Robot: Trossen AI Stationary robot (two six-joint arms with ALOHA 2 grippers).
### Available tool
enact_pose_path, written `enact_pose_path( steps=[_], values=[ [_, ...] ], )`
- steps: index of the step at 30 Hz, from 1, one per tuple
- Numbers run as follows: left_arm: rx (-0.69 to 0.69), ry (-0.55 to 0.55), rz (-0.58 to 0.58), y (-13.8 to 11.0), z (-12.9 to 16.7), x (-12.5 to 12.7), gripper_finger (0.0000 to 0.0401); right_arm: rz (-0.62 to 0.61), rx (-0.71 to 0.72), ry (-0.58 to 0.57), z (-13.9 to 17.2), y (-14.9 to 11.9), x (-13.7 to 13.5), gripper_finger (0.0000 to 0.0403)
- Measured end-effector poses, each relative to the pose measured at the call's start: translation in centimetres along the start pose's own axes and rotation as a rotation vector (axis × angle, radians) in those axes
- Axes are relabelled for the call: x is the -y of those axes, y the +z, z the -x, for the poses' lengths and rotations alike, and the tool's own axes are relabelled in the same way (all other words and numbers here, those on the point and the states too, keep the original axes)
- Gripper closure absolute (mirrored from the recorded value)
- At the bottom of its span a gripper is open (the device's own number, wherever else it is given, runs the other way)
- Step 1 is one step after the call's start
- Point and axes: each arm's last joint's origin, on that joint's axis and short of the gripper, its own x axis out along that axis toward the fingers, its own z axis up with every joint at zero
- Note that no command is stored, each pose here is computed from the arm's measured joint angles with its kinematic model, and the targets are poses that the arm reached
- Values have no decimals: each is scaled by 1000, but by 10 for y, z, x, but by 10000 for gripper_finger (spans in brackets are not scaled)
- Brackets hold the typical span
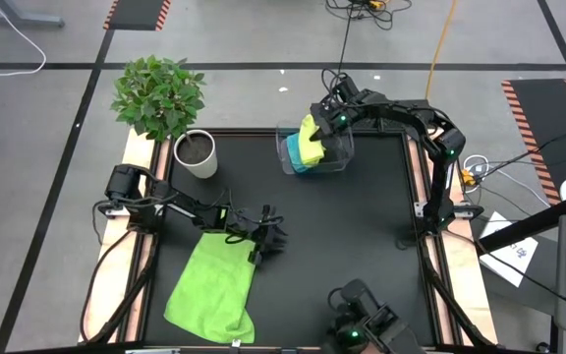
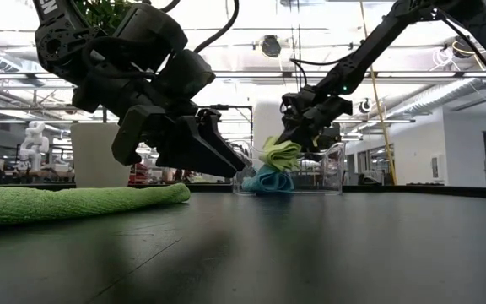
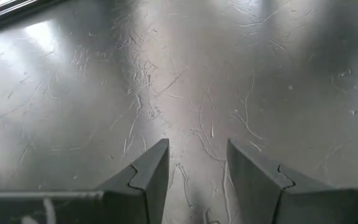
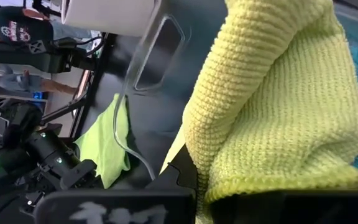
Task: Fold microfiber towels
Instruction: Put the folded light green microfiber cloth into the transparent bin
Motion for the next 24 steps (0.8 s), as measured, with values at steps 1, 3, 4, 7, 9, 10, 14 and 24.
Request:
enact_pose_path(
  steps=[1, 3, 4, 7, 9, 10, 14, 24],
  values=[
    [0, 0, 0, 0, 0, 0, 238, -6, -7, -2, -1, -1, 0, 399],
    [0, 0, 1, 0, 0, 0, 238, -15, -23, -19, -4, -3, -2, 399],
    [0, 0, 4, 0, 0, 0, 238, -16, -29, -36, -7, -5, -3, 399],
    [-1, -1, 12, 0, 0, 0, 238, -36, -62, -44, -17, -13, -5, 399],
    [-7, -2, 12, -1, 0, 0, 238, -49, -92, -43, -24, -20, -6, 399],
    [-8, -3, 12, -1, 0, 0, 238, -44, -105, -43, -26, -22, -6, 399],
    [-8, -3, 13, -1, 0, 0, 238, 33, -116, -41, -27, -24, -11, 399],
    [-7, -3, -6, -1, 0, 0, 238, 355, -86, -180, 23, -8, -62, 400]
  ],
)
